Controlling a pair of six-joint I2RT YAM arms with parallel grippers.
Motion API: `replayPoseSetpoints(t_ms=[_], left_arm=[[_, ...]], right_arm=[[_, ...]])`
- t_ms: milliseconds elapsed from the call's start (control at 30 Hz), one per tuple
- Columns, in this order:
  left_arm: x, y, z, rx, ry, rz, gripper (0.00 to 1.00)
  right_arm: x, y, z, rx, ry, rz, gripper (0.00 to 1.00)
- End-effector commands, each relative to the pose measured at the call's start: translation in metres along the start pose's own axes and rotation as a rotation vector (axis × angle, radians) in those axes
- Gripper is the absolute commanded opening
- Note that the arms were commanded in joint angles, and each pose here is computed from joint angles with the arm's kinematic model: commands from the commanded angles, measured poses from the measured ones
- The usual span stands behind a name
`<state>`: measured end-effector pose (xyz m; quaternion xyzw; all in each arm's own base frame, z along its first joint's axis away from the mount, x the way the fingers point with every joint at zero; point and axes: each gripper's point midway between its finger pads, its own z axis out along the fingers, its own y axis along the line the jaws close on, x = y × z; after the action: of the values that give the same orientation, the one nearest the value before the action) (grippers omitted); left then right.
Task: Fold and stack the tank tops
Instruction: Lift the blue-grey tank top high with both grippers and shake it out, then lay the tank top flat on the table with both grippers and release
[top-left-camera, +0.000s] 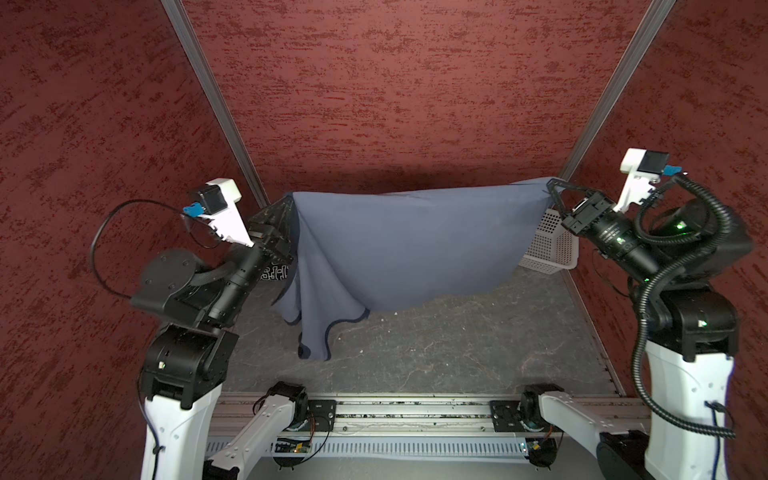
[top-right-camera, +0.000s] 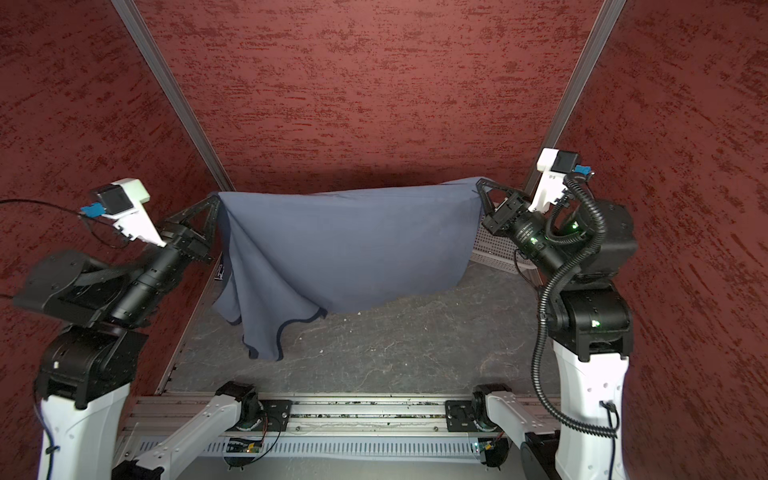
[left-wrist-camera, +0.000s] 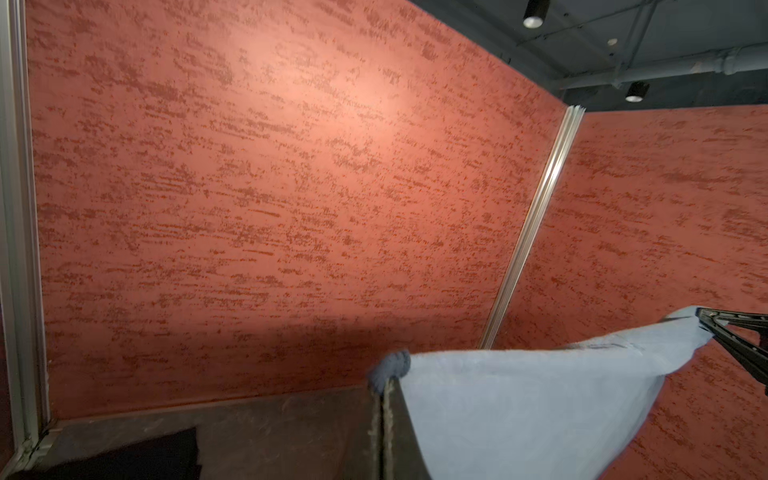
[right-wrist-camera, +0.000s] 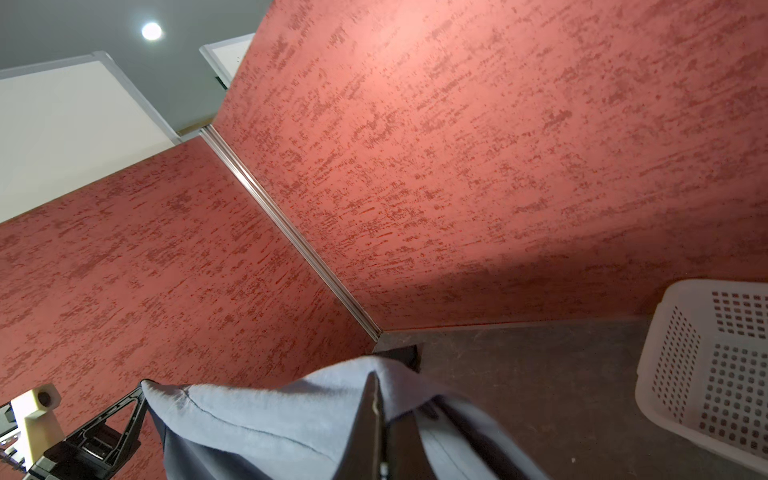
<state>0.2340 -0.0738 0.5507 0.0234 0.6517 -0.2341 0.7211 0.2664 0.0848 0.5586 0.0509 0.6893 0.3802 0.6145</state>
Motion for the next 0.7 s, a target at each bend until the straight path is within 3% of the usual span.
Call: replayPoseSetpoints(t_ms=[0, 200, 300, 333, 433, 500, 567, 667], left_arm=[[0.054, 0.035, 0.046, -0.11, 0.16, 0.004, 0.0], [0.196, 0.088, 0.135, -0.196, 0.525, -0.073, 0.0], [0.268, 0.109, 0.166, -0.218, 0.684, -0.125, 0.16], [0.29, 0.116, 0.176, -0.227, 0.739, -0.142, 0.23], [0.339, 0.137, 0.194, -0.308, 0.918, -0.176, 0.6], [0.354, 0.152, 0.19, -0.399, 0.995, -0.167, 0.74], [0.355, 0.163, 0.18, -0.462, 0.996, -0.173, 0.83], [0.354, 0.179, 0.151, -0.544, 0.98, -0.232, 0.84]], right_arm=[[0.019, -0.051, 0.037, 0.104, 0.035, 0.033, 0.0], [0.112, -0.172, 0.114, 0.286, 0.227, 0.16, 0.0], [0.158, -0.219, 0.146, 0.319, 0.312, 0.216, 0.0], [0.174, -0.239, 0.157, 0.347, 0.339, 0.228, 0.05], [0.201, -0.292, 0.175, 0.5, 0.403, 0.212, 0.44], [0.21, -0.317, 0.176, 0.599, 0.436, 0.186, 0.6], [0.213, -0.329, 0.168, 0.674, 0.45, 0.168, 0.69], [0.217, -0.322, 0.153, 0.677, 0.451, 0.148, 0.72]])
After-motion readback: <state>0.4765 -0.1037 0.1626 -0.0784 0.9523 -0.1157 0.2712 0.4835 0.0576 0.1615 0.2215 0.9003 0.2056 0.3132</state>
